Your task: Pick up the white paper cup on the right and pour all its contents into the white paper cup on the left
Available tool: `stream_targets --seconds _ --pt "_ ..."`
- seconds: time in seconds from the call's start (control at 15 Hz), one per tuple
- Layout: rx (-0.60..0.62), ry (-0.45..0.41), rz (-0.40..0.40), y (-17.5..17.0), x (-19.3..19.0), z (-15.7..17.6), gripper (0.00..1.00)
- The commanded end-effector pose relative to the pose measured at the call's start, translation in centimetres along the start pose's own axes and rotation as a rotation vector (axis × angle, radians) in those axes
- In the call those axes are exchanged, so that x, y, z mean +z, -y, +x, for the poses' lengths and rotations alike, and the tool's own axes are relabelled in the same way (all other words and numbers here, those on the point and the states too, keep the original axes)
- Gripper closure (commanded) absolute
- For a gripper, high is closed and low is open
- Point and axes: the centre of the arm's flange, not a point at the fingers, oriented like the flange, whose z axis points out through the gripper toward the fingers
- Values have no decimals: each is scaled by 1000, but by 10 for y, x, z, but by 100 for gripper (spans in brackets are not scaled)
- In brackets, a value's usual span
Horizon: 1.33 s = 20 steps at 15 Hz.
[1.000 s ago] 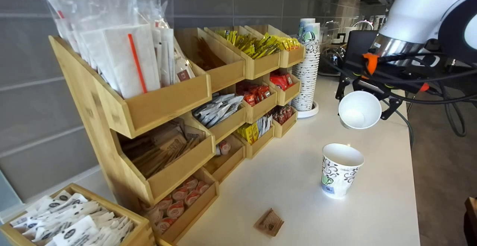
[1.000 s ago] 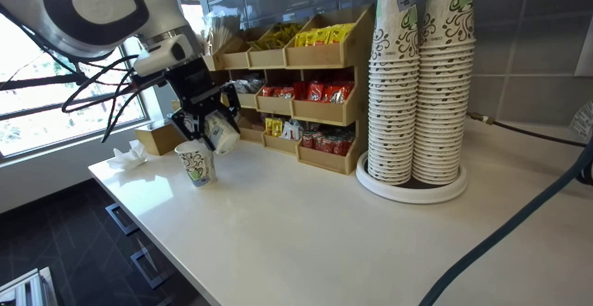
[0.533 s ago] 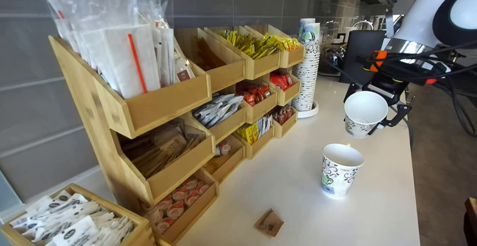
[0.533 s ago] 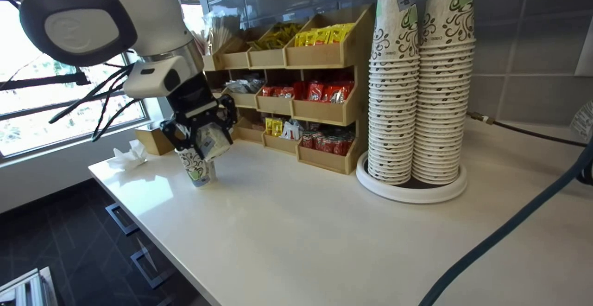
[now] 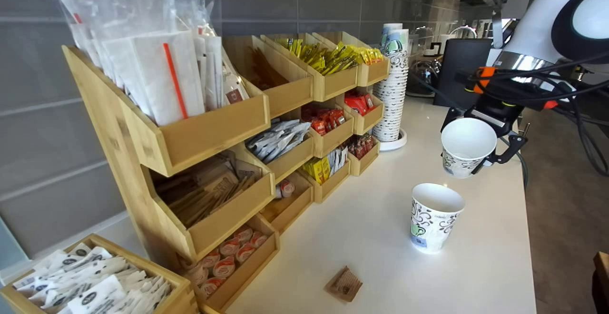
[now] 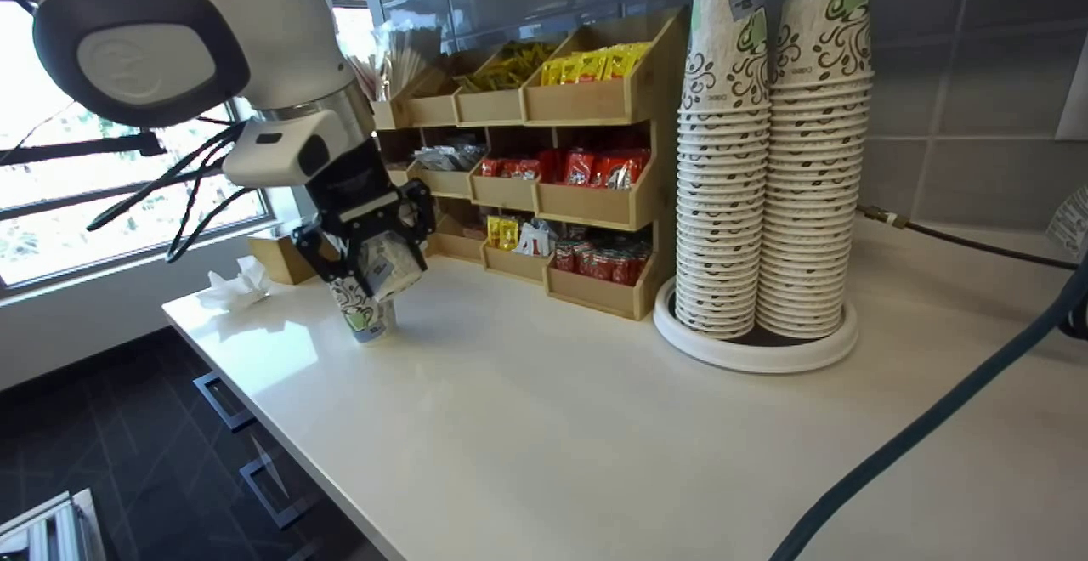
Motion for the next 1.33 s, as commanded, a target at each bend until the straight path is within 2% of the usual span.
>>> stream_targets --seconds 0.0,0.27,0.6,0.73,1.27 --pt "32 76 -14 -1 8 18 58" --pt "90 197 -34 -8 19 43 58" --pt "99 354 -62 -17 35 70 58" --pt "108 391 -71 -19 44 77 58" --pt "141 439 -105 -26 89 82 58"
